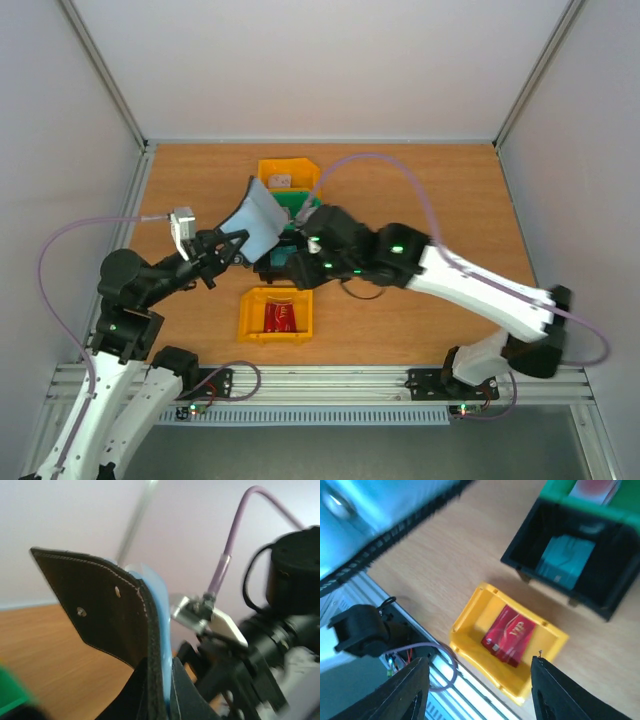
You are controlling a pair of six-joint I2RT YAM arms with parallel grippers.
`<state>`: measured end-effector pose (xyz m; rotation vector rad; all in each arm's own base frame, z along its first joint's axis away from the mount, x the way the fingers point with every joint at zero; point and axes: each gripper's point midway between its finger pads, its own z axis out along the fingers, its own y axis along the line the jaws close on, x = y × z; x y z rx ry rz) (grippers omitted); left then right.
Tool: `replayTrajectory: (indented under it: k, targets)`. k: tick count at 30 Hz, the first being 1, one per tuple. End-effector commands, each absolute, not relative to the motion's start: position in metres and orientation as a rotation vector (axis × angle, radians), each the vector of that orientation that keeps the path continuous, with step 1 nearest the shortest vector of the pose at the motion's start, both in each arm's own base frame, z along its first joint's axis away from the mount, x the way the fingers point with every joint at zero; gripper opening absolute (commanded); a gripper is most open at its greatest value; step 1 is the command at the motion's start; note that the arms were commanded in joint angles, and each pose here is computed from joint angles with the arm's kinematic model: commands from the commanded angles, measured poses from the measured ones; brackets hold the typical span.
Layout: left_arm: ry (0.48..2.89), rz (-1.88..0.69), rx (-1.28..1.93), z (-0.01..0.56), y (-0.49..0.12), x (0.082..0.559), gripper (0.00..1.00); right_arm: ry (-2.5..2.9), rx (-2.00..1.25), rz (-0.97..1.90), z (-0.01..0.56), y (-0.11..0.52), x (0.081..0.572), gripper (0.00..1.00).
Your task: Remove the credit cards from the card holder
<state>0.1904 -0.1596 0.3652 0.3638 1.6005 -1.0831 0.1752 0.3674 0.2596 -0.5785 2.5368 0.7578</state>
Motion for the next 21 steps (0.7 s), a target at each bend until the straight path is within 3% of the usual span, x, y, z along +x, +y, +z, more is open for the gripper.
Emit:
replayTrajectory:
  k: [1, 8, 14, 21]
  targets:
    - [1.223, -1.357, 0.732, 0.423, -0.186, 0.128, 0.00, 2.341, -0.826, 0.576, 0.311, 0.282, 0.168, 0.57]
    - [1.146, -1.447, 1.076, 0.415, -0.199, 0.080, 0.00, 2.039, -1.019, 0.966, 0.380, 0.257, 0.107, 0.71]
    - [1.092, -1.401, 1.358, 0.392, -0.203, 0.044, 0.00, 1.916, -1.148, 1.149, 0.394, 0.292, 0.094, 0.79]
    - [1.015, -1.367, 1.457, 0.386, -0.202, 0.031, 0.00, 1.822, -1.264, 1.176, 0.399, 0.302, 0.087, 0.79]
